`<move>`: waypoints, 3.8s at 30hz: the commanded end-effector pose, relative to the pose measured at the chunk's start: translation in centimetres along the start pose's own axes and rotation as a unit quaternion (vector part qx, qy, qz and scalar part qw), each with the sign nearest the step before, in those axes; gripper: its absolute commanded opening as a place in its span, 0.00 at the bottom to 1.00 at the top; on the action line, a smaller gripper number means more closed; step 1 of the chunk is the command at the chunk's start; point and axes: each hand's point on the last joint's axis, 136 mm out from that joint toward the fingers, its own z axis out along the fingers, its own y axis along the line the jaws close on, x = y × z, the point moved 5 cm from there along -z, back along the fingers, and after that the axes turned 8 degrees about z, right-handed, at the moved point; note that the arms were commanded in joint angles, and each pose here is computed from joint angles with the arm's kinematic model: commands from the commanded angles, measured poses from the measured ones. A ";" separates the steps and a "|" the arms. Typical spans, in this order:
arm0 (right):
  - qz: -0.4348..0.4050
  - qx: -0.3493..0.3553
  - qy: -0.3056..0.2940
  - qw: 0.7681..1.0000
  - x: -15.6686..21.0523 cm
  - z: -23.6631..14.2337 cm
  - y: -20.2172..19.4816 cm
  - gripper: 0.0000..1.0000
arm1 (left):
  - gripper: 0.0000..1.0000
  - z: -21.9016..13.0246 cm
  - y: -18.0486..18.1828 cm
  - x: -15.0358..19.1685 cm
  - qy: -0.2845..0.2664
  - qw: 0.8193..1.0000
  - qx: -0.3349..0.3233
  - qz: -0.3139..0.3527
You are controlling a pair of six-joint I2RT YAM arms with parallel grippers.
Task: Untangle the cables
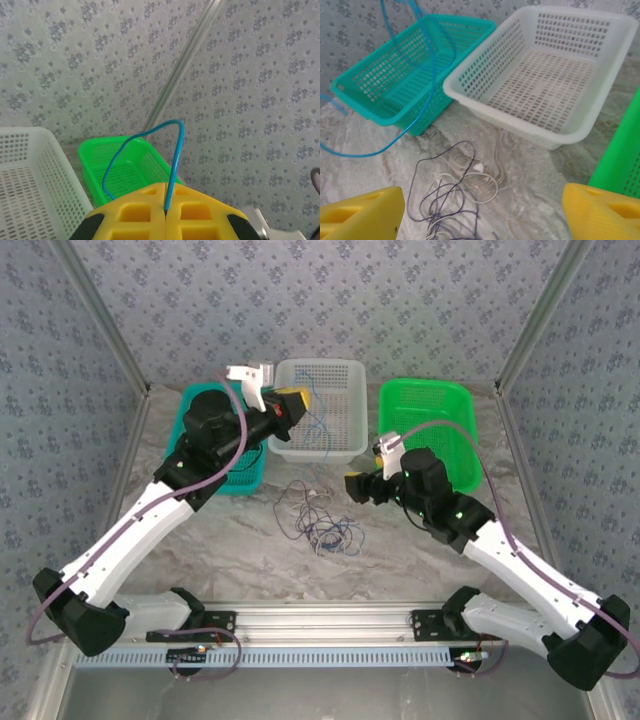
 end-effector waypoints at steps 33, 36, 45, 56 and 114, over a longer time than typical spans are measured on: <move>-0.134 -0.195 -0.011 0.972 -6.3 -1.1 1.7 0.29 | 0.00 0.0 -5.3 7.7 0.209 0.938 0.262 0.086; -0.130 -0.187 -0.004 0.974 -6.2 -0.9 1.5 0.03 | 0.04 0.3 -5.1 7.9 0.208 0.940 0.255 0.086; -0.087 0.023 0.011 0.996 -9.9 -1.6 -4.4 0.00 | 0.79 1.5 0.2 9.2 0.226 0.967 0.049 0.104; -0.031 0.191 0.020 0.981 -13.5 -0.9 -11.2 0.00 | 1.00 0.9 1.7 11.3 0.214 0.973 0.010 0.088; 0.136 0.234 0.106 0.957 4.4 -0.4 -13.7 0.82 | 0.67 -3.4 0.8 33.9 0.509 0.860 0.033 -0.032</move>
